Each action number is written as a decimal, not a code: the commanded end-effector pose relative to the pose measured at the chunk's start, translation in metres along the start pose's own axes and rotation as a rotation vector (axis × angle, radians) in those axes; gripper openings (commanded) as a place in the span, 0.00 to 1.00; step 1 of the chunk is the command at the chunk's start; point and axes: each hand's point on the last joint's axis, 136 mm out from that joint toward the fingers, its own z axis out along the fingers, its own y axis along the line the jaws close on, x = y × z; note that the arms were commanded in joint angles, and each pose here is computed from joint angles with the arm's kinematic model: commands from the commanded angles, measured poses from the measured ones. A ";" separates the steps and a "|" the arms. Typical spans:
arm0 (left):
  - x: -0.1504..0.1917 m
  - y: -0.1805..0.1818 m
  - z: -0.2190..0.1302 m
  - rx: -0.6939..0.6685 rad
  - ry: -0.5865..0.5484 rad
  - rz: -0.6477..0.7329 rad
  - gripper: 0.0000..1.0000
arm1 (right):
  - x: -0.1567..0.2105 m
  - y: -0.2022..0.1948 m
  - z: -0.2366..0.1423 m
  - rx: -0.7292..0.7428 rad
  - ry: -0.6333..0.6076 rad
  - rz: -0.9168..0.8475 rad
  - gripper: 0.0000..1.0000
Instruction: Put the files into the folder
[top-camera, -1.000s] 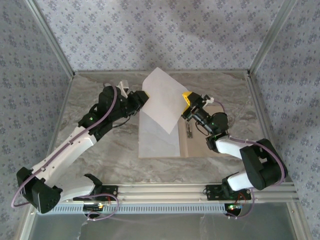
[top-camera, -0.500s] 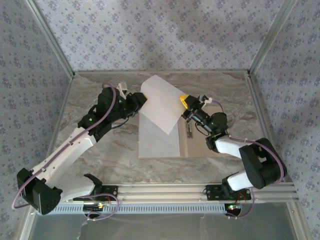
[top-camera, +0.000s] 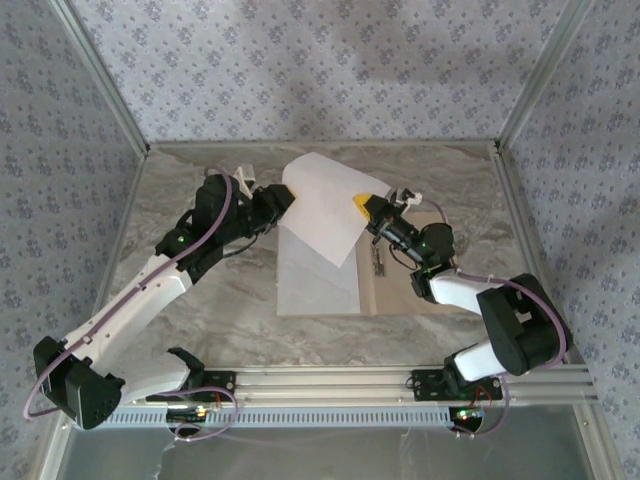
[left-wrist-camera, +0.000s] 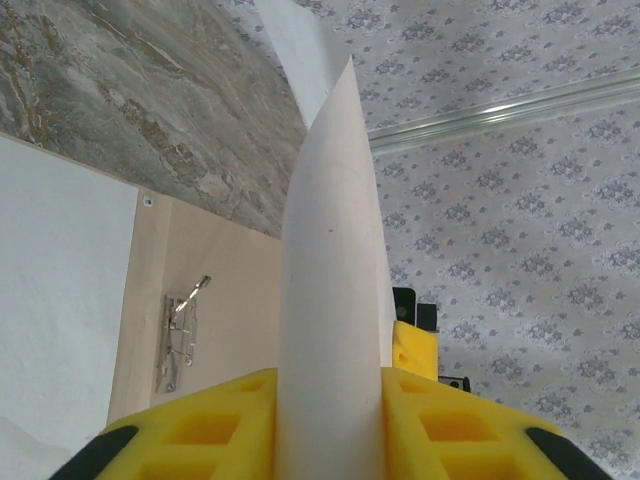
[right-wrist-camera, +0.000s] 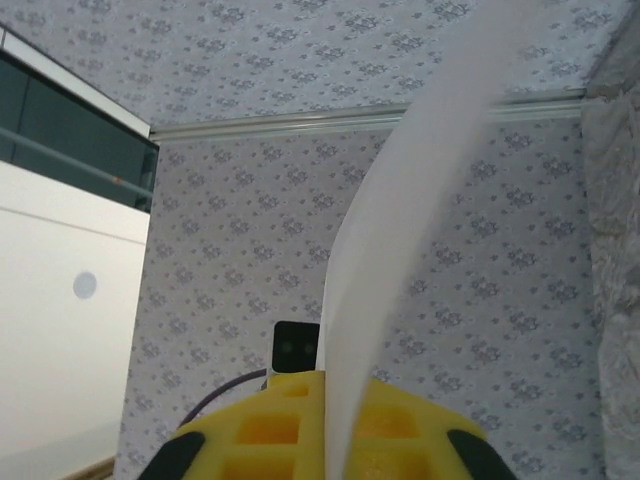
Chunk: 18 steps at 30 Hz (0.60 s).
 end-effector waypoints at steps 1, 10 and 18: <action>-0.005 -0.011 -0.008 0.032 -0.009 0.002 0.38 | 0.001 0.009 0.003 -0.029 0.019 -0.040 0.00; -0.009 0.014 -0.013 -0.075 0.005 0.042 0.75 | -0.012 -0.023 -0.006 0.074 0.060 -0.005 0.00; -0.023 0.070 -0.011 -0.329 -0.013 0.147 0.79 | -0.003 -0.030 -0.002 0.207 0.211 -0.025 0.00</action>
